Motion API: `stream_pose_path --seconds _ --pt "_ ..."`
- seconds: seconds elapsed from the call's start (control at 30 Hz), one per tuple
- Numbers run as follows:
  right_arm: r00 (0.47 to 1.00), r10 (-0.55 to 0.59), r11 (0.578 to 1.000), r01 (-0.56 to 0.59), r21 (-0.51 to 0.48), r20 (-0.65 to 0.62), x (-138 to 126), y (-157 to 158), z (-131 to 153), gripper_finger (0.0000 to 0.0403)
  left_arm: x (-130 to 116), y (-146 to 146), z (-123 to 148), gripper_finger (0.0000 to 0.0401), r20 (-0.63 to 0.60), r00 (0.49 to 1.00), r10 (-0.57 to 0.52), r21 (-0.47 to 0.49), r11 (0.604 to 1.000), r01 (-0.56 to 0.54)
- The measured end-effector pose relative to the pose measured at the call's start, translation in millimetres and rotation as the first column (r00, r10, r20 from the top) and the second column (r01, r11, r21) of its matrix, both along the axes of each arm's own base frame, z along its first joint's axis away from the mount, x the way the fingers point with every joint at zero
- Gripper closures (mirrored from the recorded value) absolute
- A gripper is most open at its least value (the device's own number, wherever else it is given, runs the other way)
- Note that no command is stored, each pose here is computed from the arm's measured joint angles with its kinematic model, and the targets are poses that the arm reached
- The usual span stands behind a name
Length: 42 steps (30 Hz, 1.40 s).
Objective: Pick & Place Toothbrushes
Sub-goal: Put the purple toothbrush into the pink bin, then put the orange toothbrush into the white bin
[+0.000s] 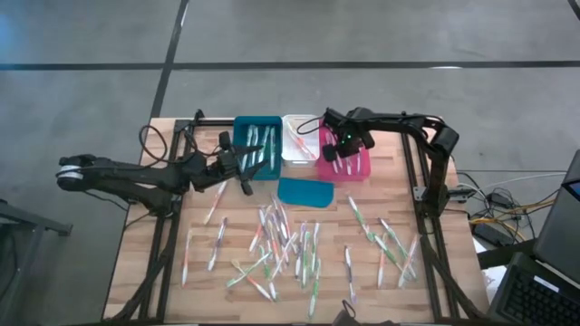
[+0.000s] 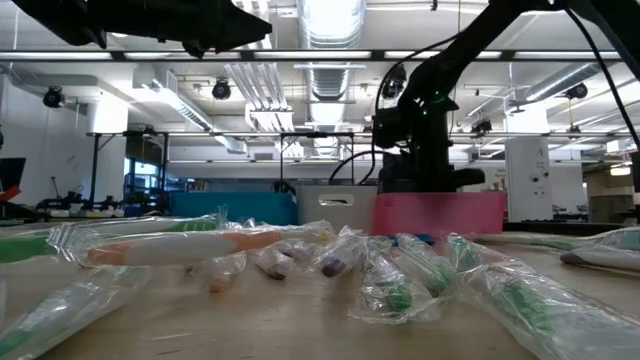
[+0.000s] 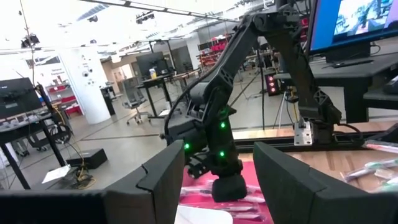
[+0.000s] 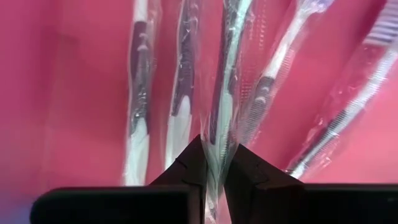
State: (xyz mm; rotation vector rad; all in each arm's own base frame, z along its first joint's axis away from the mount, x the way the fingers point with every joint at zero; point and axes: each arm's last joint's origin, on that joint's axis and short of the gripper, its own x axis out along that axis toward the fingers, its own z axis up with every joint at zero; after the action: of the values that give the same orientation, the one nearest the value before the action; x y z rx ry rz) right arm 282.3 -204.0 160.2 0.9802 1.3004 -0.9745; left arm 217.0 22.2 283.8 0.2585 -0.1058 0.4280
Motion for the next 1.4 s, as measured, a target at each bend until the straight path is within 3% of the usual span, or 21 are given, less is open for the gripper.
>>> stream_pose_path --seconds 0.3,0.63,1.03,1.4 --pt "1.000 0.007 0.999 -0.005 0.054 -0.025 2.2 -0.7 -16.3 0.0325 0.0 0.0 0.1 0.0204 0.000 1.000 0.000 0.001 1.000 0.000" --pt "0.999 0.035 0.999 -0.036 0.035 0.010 -1.3 -2.8 -4.2 0.0258 0.0 0.0 -0.2 0.0204 -0.002 1.000 0.000 0.001 1.000 0.000" --pt "0.980 0.122 0.990 -0.109 -0.091 0.158 -16.1 8.6 61.2 0.0210 0.1 0.0 -0.8 0.0204 -0.007 1.000 0.000 0.001 1.000 0.000" --pt "0.950 0.199 0.973 -0.162 -0.166 0.239 -44.2 50.8 126.0 0.0228 0.3 0.1 -2.4 0.0204 -0.023 1.000 0.000 0.000 1.000 0.000"
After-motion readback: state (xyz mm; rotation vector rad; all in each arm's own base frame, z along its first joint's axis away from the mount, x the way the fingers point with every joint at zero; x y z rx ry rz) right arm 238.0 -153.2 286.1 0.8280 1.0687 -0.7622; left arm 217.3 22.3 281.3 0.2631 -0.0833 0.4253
